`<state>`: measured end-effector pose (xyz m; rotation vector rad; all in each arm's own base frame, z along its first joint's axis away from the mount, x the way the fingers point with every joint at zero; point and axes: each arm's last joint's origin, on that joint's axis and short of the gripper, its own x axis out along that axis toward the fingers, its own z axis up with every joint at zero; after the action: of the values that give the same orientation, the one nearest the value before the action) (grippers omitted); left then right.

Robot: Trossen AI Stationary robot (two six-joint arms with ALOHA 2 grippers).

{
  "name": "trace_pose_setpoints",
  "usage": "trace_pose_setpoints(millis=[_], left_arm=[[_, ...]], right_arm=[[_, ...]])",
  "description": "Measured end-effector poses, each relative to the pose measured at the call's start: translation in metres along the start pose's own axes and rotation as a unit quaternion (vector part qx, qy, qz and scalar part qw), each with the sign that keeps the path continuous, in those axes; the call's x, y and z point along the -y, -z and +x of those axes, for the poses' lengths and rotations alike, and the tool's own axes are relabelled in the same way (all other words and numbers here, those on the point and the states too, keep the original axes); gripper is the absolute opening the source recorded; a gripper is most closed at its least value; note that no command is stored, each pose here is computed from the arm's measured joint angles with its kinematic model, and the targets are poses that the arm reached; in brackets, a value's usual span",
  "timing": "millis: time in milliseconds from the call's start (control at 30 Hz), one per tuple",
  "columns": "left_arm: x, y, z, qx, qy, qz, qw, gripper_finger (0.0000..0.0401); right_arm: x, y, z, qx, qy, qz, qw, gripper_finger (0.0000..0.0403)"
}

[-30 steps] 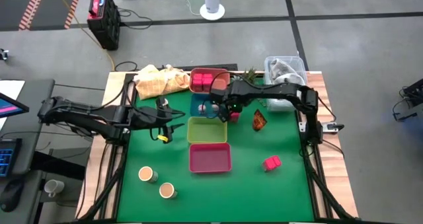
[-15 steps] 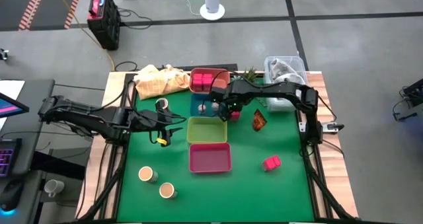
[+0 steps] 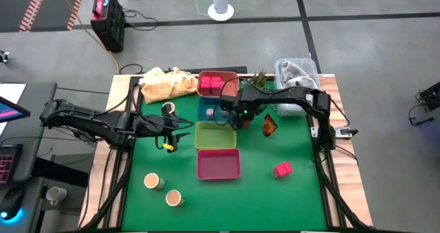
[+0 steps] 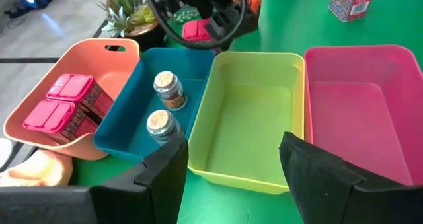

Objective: Sort spices by type
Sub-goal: Put the red seasoning can into the orange bin

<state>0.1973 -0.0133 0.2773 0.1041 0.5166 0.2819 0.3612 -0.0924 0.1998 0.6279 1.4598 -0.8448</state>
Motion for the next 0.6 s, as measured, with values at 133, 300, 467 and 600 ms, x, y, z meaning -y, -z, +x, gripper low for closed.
trace_pose_setpoints(millis=[133, 300, 467, 600], left_arm=[[0.0, 0.0, 0.0, 0.0, 0.0, 0.0, 1.0, 0.0226], [0.0, 0.0, 0.0, 0.001, 0.0, 0.003, 1.0, 0.0226], [0.0, 0.0, 0.0, 0.001, 0.0, 0.003, 1.0, 0.0226], [0.0, 0.0, 0.0, 0.0, 0.0, 0.006, 1.0, 0.0226]], right_arm=[[0.003, 0.003, 0.01, -0.012, 0.009, -0.013, 1.0, 0.033], [0.001, 0.0, 0.01, 0.004, -0.004, -0.038, 0.999, 0.0289], [0.006, -0.005, 0.011, 0.004, -0.004, -0.059, 0.998, 0.0264], [0.011, -0.008, 0.012, -0.005, -0.009, -0.093, 0.996, 0.0233]])
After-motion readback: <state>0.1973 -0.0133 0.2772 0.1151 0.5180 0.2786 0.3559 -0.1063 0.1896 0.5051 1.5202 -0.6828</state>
